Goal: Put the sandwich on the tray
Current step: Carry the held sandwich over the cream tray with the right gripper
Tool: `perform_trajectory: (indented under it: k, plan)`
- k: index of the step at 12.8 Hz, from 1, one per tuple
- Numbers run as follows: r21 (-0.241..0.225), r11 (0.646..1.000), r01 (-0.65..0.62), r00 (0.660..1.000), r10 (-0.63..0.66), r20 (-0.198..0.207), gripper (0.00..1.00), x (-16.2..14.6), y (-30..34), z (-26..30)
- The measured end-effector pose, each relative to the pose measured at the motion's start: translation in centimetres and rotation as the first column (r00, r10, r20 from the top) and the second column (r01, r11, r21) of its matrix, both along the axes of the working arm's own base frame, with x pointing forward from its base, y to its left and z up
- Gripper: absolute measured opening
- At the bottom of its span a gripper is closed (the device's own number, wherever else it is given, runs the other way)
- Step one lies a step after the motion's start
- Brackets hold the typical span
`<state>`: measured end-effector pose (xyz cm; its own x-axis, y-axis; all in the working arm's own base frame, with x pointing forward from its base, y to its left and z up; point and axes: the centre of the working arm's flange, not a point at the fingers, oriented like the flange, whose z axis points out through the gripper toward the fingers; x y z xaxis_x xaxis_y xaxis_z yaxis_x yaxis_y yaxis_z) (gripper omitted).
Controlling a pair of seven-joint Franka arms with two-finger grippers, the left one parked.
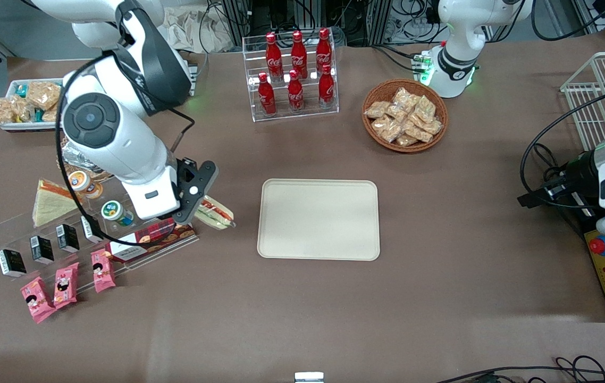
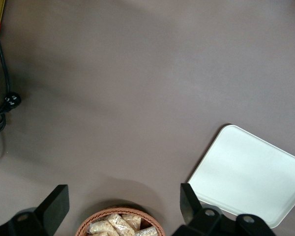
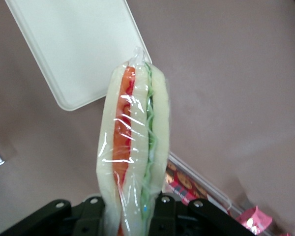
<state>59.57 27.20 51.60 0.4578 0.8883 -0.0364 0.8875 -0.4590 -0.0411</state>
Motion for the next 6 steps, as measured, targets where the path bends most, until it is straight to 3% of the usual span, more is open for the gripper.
perform_trajectory:
  k: [3, 6]
  plan:
    - [0.001, 1.000, -0.031, 1.000, 0.031, 0.004, 0.27, -0.3, 3.8, -2.9]
    - [0.018, 0.995, -0.102, 0.994, 0.101, 0.039, 0.27, -1.5, 9.5, -5.8]
